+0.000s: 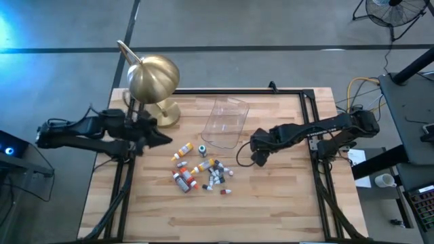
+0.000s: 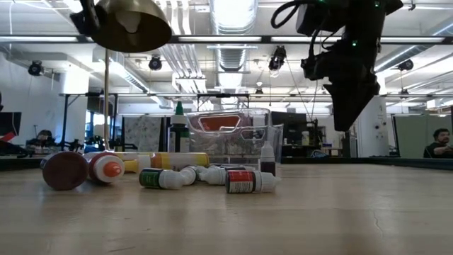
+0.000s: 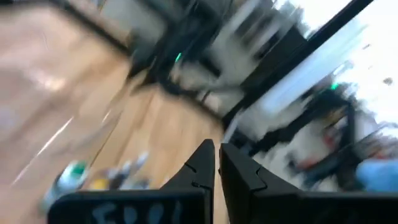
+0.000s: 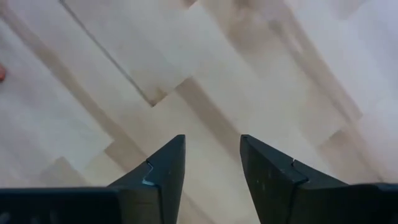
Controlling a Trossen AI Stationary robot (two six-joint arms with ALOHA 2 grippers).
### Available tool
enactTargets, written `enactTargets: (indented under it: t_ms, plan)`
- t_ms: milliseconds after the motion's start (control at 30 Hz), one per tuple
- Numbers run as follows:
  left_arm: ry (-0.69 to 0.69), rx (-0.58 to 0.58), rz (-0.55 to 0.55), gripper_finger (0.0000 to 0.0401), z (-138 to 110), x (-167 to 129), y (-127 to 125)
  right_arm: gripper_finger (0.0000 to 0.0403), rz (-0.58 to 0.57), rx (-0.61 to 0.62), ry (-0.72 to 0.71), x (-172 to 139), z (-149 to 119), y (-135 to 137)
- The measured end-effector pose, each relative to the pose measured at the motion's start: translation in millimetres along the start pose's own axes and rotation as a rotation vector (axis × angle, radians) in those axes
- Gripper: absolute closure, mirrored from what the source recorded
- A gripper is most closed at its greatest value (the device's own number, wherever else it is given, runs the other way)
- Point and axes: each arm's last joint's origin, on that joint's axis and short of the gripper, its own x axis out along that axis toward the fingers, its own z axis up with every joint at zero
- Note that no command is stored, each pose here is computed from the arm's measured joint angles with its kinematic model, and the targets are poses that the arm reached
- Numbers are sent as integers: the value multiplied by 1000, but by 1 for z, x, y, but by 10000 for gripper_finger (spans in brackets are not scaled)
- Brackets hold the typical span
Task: Pick & Place food coloring
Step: Put the large green food coloring bottle into the transparent bin
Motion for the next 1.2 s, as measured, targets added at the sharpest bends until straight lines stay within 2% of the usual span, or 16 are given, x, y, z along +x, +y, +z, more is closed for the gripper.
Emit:
enactTargets:
  t_ms: [133,200,367,500,600,733,967,1100,1200]
  plan:
    - [161,-10,307,401,-26,11,25,255,-33,11,-32,-1,2,-1]
    - [201,-10,369,400,-36,19,32,250,-34,26,-30,-2,2,-1]
    - [195,-31,295,380,-45,39,29,226,-33,12,-61,-10,-2,6]
    - [228,25,286,347,-51,55,29,203,-18,6,-71,-17,-5,11]
    - [170,96,337,338,-49,63,30,191,-24,44,-71,-21,-8,12]
    - [163,216,393,326,-51,75,34,178,-43,65,-66,-29,-16,14]
    - [222,275,433,281,-61,100,42,160,-100,65,-18,-40,-31,16]
    - [266,399,479,275,-72,115,46,154,-148,53,-21,-37,-38,14]
    - [268,387,540,275,-77,121,51,154,-164,15,-34,-35,-40,14]
